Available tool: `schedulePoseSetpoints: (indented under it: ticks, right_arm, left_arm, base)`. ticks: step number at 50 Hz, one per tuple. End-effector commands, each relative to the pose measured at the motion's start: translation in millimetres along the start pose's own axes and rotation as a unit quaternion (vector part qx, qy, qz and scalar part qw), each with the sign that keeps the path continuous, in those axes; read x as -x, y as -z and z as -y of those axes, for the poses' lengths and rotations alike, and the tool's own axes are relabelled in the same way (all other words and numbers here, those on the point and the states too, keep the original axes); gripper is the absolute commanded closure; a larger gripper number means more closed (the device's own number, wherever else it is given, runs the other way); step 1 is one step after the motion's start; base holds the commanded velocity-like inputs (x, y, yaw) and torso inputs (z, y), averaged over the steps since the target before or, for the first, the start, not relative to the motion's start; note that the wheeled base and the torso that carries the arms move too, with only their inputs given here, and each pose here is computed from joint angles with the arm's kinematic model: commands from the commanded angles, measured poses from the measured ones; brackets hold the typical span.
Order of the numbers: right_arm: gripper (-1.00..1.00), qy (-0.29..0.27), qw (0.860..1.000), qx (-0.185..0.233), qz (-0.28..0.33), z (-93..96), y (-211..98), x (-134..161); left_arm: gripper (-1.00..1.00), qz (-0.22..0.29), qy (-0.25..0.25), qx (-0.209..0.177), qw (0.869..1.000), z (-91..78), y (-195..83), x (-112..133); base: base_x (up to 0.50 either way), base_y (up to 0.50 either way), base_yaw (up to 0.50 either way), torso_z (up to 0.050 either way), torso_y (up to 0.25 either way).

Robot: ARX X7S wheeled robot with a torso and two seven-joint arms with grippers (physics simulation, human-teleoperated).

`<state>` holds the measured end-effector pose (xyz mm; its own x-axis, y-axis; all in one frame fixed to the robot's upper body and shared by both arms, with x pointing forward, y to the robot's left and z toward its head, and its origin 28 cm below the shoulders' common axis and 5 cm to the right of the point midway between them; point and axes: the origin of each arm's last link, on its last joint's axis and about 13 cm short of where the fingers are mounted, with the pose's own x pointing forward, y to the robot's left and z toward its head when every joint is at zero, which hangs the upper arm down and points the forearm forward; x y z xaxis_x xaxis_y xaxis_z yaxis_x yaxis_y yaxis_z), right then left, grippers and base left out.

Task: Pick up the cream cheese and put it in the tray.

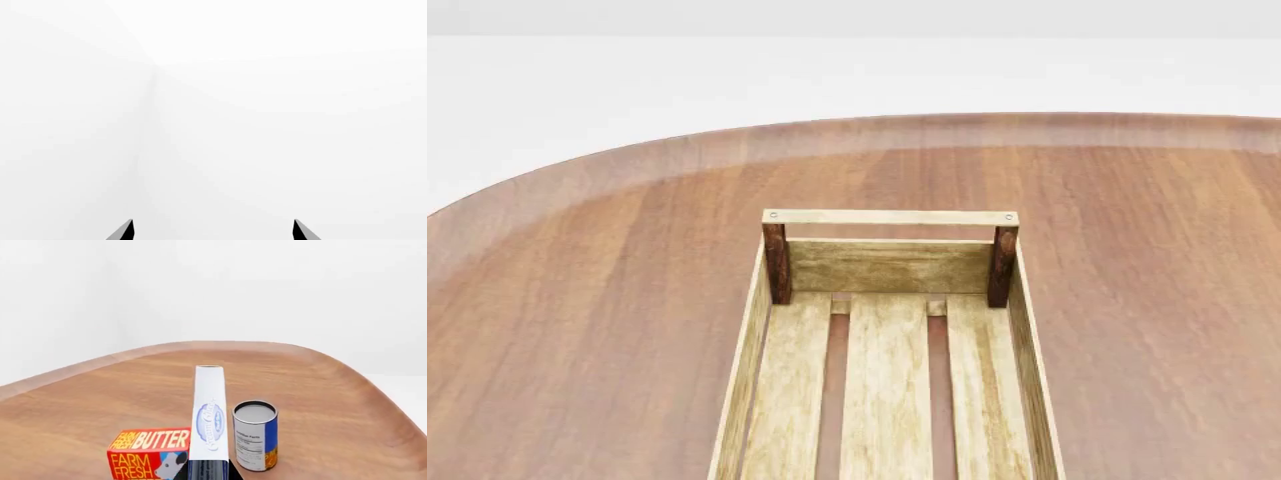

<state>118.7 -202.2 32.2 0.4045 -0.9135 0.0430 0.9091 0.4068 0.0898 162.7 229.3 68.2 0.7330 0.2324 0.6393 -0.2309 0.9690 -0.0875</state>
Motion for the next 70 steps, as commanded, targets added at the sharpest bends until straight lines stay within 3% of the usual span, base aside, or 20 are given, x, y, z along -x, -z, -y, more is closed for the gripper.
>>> schedulePoseSetpoints:
  ticks: [1,42,54,70]
  right_arm:
    - [1.0,-0.02,0.999,0.002,0.048,-4.7,-19,-3]
    - [1.0,-0.145,0.986,0.024,0.081,-68.2,-74,-24]
    - [1.0,-0.202,0.972,0.056,0.107,-88.7,-94,-25]
    - [1.0,-0.227,0.962,0.09,0.121,-108.2,-104,-37]
  left_arm:
    - [-1.0,0.0,0.0,-0.001,1.0,0.3,0,0]
    - [-1.0,0.0,0.004,-0.003,1.0,1.8,1,1]
    - [-1.0,0.001,0.003,-0.004,1.0,1.6,1,1]
    - [-1.0,0.001,0.004,-0.005,1.0,1.9,2,1]
  base:
    - [0.0,0.0,0.0,0.0,0.0]
    - [0.0,0.0,0.0,0.0,0.0]
    - [0.0,0.0,0.0,0.0,0.0]
    - [0.0,0.0,0.0,0.0,0.001]
